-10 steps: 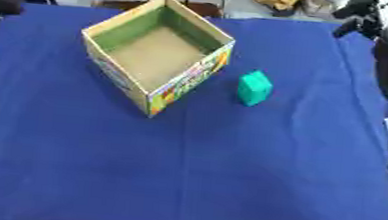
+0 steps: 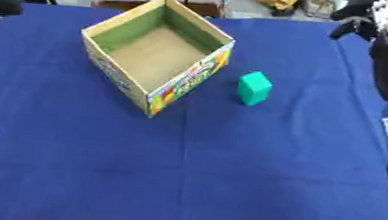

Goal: Pick up objects on the table and place them in the box.

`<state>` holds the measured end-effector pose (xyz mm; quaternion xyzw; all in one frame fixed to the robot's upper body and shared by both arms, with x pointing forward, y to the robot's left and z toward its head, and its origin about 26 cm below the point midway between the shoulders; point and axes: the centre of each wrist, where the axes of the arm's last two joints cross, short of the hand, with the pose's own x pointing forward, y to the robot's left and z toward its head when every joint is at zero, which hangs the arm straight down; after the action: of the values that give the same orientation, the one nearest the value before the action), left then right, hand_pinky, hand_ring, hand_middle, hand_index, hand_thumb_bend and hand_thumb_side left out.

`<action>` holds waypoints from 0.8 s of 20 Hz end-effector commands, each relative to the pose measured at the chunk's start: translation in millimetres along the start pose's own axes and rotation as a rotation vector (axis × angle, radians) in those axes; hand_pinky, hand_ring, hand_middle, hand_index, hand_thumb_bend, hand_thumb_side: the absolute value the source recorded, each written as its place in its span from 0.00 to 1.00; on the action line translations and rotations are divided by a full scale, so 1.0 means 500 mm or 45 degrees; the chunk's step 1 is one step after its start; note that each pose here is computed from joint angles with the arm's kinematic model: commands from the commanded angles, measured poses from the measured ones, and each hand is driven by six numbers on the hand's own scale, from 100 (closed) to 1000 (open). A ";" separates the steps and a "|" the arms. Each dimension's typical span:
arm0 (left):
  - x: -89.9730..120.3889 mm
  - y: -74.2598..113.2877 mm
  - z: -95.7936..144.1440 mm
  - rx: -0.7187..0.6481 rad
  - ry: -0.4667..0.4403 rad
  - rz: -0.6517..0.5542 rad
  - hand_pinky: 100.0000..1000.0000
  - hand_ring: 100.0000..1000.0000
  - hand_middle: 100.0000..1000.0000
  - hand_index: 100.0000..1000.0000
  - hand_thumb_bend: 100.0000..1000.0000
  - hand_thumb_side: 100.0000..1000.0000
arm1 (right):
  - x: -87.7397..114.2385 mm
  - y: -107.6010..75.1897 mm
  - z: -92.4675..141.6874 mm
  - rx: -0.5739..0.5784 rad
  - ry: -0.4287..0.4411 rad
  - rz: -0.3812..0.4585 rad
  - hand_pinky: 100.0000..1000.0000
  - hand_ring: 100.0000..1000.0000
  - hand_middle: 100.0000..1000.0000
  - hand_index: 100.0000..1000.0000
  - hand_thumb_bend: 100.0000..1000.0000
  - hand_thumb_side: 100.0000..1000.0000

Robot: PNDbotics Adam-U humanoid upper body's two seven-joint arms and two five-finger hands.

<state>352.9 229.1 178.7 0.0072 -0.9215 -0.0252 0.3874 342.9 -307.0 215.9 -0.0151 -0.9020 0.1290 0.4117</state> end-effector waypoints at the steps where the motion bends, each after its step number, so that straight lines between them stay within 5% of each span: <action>1: 0.011 0.003 -0.009 -0.010 -0.029 -0.009 0.64 0.58 0.58 0.74 0.57 0.98 | 0.019 -0.022 -0.017 0.056 -0.017 0.094 0.41 0.55 0.61 0.74 0.00 0.54; 10: 0.010 0.001 -0.007 -0.026 -0.019 -0.010 0.64 0.58 0.58 0.74 0.57 0.98 | 0.025 -0.093 -0.074 0.409 0.087 0.553 0.50 0.65 0.69 0.78 0.23 0.48; 16: 0.008 -0.002 -0.005 -0.046 -0.009 -0.008 0.64 0.58 0.58 0.74 0.57 0.98 | 0.018 -0.125 -0.130 0.745 0.187 0.946 0.54 0.69 0.78 0.85 0.53 0.42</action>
<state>352.5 226.0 177.2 0.0022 -0.9189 -0.0353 0.3930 390.6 -341.0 266.8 -0.1967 -0.7573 0.4831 0.3930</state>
